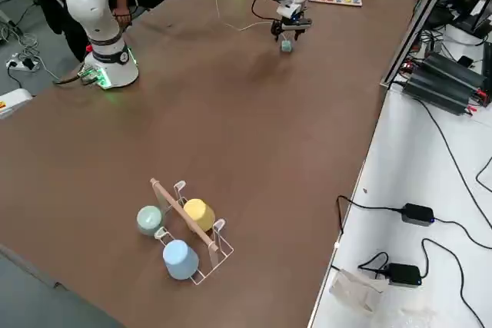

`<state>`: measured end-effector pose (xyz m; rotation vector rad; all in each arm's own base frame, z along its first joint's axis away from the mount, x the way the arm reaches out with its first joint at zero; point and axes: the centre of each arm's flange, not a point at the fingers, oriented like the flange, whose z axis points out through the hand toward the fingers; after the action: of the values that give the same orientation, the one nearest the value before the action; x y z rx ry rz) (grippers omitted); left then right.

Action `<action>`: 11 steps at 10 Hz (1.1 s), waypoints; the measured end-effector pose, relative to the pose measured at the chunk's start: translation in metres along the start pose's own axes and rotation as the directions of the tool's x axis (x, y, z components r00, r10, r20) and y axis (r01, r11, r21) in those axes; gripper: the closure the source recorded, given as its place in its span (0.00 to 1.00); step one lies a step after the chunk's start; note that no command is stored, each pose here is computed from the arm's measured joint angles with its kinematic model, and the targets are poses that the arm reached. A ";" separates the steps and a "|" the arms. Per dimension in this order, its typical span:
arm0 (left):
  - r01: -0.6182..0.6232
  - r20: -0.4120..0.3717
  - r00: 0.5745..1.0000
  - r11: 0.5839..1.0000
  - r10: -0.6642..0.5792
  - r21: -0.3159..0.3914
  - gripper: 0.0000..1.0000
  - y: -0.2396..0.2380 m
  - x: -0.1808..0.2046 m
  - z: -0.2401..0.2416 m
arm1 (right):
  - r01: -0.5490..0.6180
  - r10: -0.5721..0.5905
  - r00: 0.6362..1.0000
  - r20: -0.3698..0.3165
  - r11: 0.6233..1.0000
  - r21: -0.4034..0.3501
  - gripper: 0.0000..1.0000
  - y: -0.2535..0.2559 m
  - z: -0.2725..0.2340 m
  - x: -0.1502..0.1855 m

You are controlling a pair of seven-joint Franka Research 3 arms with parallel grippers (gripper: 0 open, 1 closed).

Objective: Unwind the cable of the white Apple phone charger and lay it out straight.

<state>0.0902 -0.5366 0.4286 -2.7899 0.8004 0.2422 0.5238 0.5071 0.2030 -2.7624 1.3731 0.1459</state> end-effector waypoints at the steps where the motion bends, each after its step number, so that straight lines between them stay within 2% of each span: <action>1: -0.001 0.000 1.000 1.000 0.001 0.000 0.97 0.000 -0.001 0.000 | 0.000 0.000 1.000 -0.001 1.000 -0.002 0.00 0.000 0.003 0.000; 5: -0.008 -0.001 1.000 1.000 0.008 0.001 0.97 0.002 -0.003 0.000 | -0.005 0.005 1.000 -0.010 1.000 -0.008 0.00 0.001 0.011 0.005; 11: -0.007 -0.001 1.000 1.000 0.007 0.001 0.97 0.002 -0.003 0.000 | -0.005 0.005 1.000 -0.021 1.000 -0.017 0.08 0.003 0.025 0.009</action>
<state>0.0866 -0.5367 0.4287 -2.7867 0.8102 0.2420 0.5250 0.5004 0.1768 -2.7821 1.3903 0.1303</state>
